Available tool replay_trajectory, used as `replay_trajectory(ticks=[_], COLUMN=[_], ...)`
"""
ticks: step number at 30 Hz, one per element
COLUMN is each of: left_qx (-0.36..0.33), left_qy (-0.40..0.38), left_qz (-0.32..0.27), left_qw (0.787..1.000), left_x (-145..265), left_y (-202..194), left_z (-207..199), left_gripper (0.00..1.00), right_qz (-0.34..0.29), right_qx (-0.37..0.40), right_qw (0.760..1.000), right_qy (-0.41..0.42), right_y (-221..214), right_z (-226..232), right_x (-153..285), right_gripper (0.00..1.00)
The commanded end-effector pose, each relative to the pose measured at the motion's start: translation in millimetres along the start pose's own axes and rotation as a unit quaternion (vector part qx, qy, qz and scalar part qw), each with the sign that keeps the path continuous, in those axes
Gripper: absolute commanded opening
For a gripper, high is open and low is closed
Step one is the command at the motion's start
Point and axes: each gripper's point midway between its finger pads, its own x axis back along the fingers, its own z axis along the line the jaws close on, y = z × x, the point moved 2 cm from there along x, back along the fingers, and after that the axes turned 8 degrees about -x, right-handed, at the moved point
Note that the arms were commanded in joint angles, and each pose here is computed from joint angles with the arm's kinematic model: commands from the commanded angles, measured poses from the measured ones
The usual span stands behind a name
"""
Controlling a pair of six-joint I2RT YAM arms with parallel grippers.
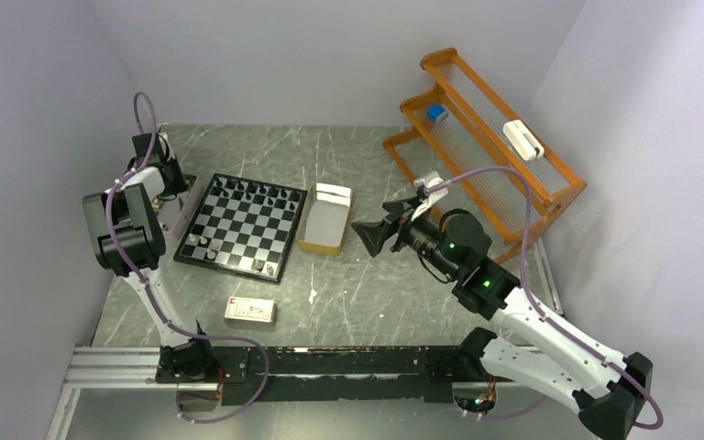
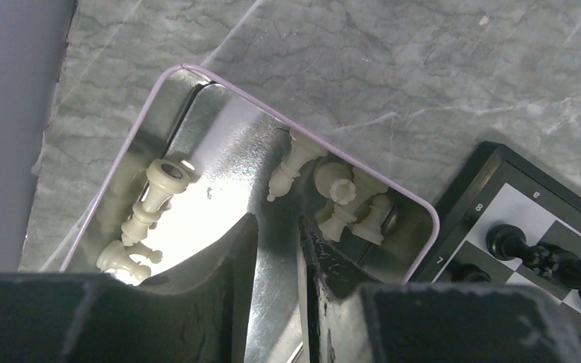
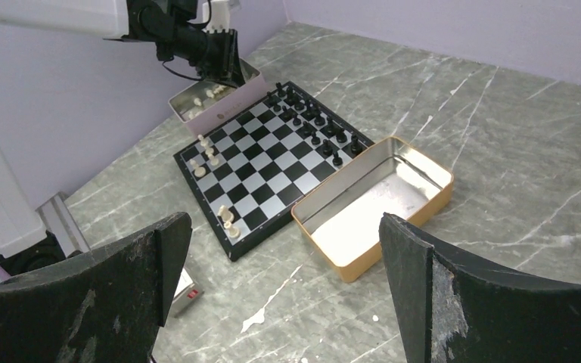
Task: Set up the chess pieces on the board
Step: Pick up the chess piece from the storage box.
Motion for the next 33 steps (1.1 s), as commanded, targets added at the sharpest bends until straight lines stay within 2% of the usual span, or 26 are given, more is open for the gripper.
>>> replay_trajectory(ticks=[1,16,25,33], left_qx=[-0.003,-0.007,-0.009,0.000], left_qy=[-0.001,-0.019,-0.023,-0.036], left_qz=[-0.027,-0.030,-0.035,-0.057], left_qw=[1.000,0.999,0.999,0.998], left_x=[-8,-24,-17,16], left_y=[15,9,13,40], left_z=[6,6,6,3], left_gripper=[0.31,0.32,0.18,0.11], right_qz=[-0.017,-0.017,-0.022,-0.031], right_qx=[0.007,0.013,0.020,0.021], right_qw=[1.000,1.000,0.999,0.999], right_qy=[0.024,0.015,0.015,0.018], right_y=[13,11,11,15], right_z=[10,6,5,6], right_x=[-2,-4,-2,3], right_gripper=[1.00,1.00,1.00,1.00])
